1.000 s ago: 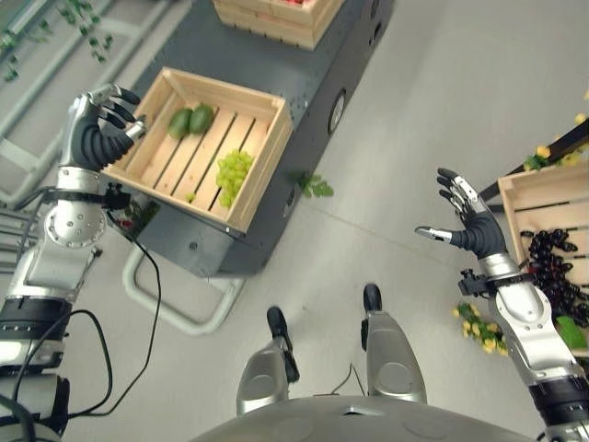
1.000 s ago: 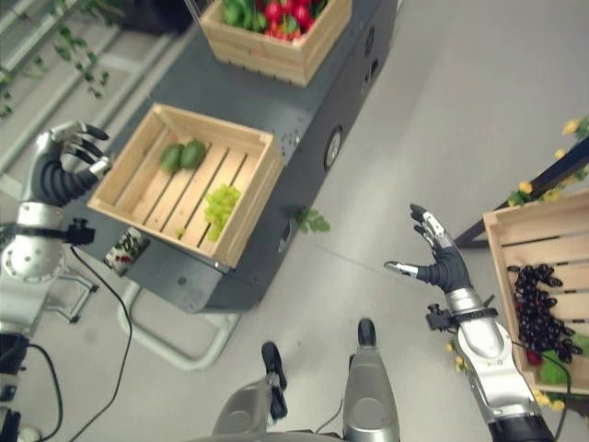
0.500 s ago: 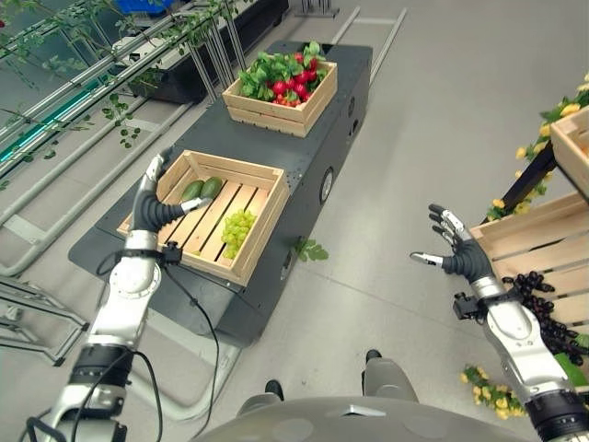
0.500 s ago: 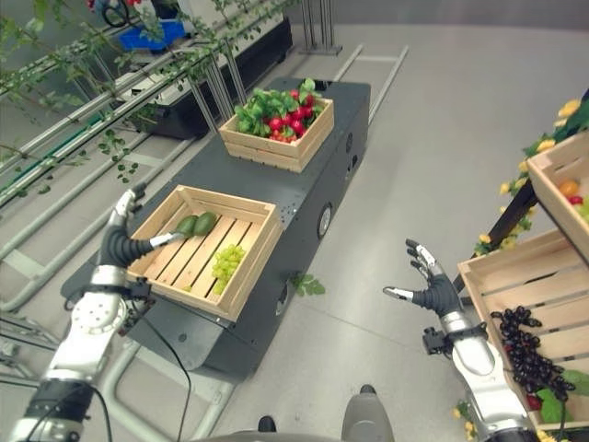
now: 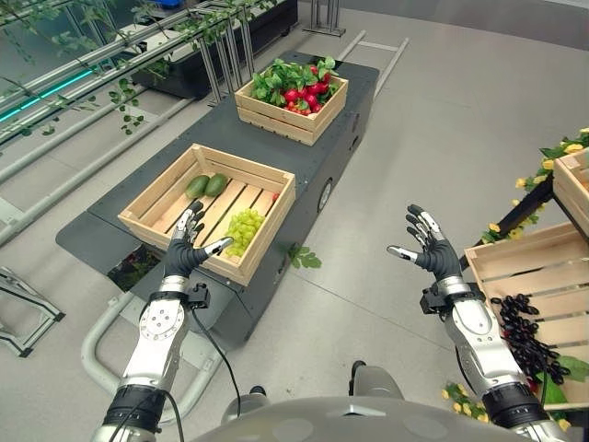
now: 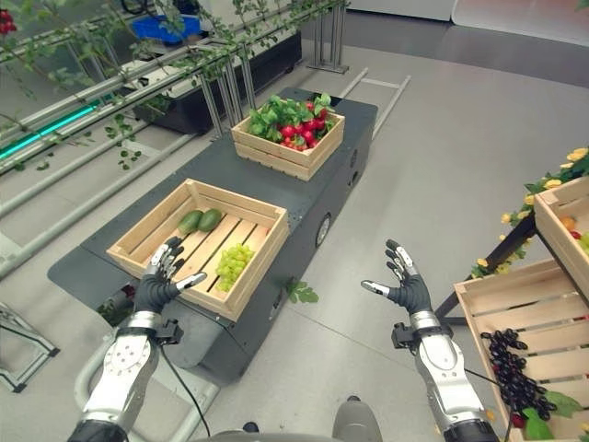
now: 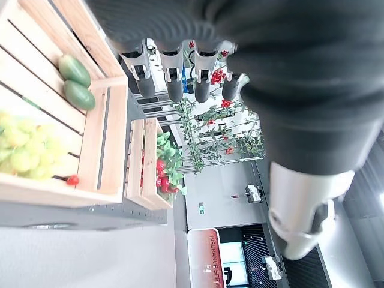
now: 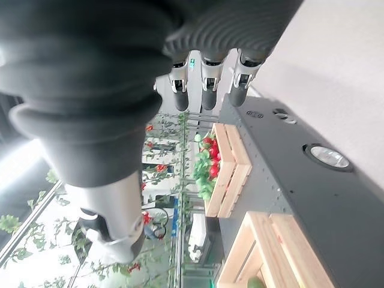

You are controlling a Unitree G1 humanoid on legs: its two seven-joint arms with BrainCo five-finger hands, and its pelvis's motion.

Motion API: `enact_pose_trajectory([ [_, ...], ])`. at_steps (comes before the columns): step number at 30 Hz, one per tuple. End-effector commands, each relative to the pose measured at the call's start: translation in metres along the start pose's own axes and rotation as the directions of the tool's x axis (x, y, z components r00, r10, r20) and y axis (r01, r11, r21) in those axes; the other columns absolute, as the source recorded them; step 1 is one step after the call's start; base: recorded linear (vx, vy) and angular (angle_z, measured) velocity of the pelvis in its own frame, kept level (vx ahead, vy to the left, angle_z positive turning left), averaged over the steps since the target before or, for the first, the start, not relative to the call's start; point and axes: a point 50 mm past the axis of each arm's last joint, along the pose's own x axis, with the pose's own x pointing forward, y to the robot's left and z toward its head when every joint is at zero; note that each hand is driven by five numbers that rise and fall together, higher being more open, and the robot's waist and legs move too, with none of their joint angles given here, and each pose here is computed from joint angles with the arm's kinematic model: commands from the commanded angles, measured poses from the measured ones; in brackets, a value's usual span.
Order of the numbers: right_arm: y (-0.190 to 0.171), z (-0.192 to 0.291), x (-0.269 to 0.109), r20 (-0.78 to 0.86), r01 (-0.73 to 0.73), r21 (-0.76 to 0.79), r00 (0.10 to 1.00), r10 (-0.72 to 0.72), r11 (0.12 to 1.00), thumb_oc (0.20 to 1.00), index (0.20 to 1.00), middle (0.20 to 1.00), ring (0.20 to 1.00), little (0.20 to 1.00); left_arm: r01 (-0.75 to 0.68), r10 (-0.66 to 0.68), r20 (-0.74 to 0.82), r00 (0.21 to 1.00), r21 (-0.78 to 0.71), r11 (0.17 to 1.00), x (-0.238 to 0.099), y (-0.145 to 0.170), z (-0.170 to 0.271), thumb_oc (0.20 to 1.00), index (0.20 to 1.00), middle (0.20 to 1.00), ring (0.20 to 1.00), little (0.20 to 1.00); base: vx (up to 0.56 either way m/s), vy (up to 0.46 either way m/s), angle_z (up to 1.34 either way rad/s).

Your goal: Pick up the fruits from the basket on one side to the basket on the other side

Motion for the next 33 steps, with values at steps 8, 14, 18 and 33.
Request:
enact_pose_trajectory([
  [8, 0.0, 0.046, 0.028, 0.223, 0.012, -0.019, 0.975, -0.008, 1.0, 1.0, 1.0, 1.0, 1.0, 1.0, -0.015, 0.014, 0.187, 0.982, 0.004, 1.0, 0.021, -0.009, 0.031, 1.0, 1.0, 1.0, 1.0, 1.0, 0.24, -0.127, 0.15],
  [14, -0.009, 0.059, 0.031, 0.268, 0.015, -0.075, 0.963, 0.005, 0.997, 1.0, 1.0, 1.0, 1.0, 1.0, -0.001, 0.003, 0.199, 0.98, -0.012, 1.0, 0.022, -0.016, 0.034, 1.0, 1.0, 1.0, 1.0, 1.0, 0.22, -0.201, 0.21],
  [18, -0.014, 0.065, 0.031, 0.289, 0.011, -0.091, 0.957, 0.016, 0.996, 1.0, 1.0, 1.0, 1.0, 1.0, 0.0, 0.003, 0.203, 0.979, -0.015, 1.0, 0.024, -0.015, 0.035, 1.0, 1.0, 1.0, 1.0, 1.0, 0.2, -0.274, 0.28],
  [33, -0.023, 0.054, 0.029, 0.24, 0.056, -0.168, 0.971, -0.014, 0.984, 1.0, 1.0, 1.0, 1.0, 1.0, -0.024, 0.026, 0.166, 0.986, -0.013, 1.0, 0.023, -0.02, 0.024, 1.0, 1.0, 1.0, 1.0, 1.0, 0.26, 0.015, -0.2],
])
